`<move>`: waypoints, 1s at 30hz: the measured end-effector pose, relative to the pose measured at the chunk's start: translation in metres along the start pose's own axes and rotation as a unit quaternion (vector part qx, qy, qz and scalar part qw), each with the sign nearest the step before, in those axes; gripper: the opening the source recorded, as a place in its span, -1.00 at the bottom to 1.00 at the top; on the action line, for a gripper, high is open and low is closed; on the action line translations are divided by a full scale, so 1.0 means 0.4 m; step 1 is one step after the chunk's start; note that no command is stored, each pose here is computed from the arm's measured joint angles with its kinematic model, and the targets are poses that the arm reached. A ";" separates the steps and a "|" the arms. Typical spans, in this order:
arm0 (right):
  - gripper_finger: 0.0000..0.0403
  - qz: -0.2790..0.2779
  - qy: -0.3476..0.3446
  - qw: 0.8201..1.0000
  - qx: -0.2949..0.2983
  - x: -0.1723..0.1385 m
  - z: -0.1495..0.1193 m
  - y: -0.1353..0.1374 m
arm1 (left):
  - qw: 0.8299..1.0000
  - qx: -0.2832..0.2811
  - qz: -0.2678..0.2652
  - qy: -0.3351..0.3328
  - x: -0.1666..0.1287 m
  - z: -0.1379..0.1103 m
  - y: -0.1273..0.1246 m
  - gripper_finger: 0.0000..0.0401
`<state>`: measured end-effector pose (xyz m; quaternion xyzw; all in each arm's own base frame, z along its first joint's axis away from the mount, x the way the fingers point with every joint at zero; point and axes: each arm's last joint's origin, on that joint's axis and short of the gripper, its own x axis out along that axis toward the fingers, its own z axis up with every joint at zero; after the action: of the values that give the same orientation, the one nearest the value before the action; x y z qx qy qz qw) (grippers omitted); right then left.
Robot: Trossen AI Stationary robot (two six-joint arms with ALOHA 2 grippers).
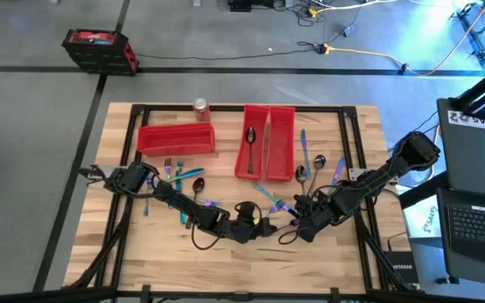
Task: Sort silverware
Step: Put the blue fork into the left red bin
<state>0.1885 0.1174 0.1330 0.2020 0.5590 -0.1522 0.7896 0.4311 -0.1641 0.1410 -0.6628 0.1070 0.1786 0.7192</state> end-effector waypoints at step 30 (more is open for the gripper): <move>-1.00 0.007 0.013 1.000 0.023 0.000 -0.002 0.001 | 1.000 0.026 -0.001 0.002 -0.003 -0.007 0.001 -0.31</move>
<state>0.1881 0.1182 0.1329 0.2256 0.5642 -0.1566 0.7786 0.4300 -0.1669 0.1411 -0.6445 0.1123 0.1741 0.7360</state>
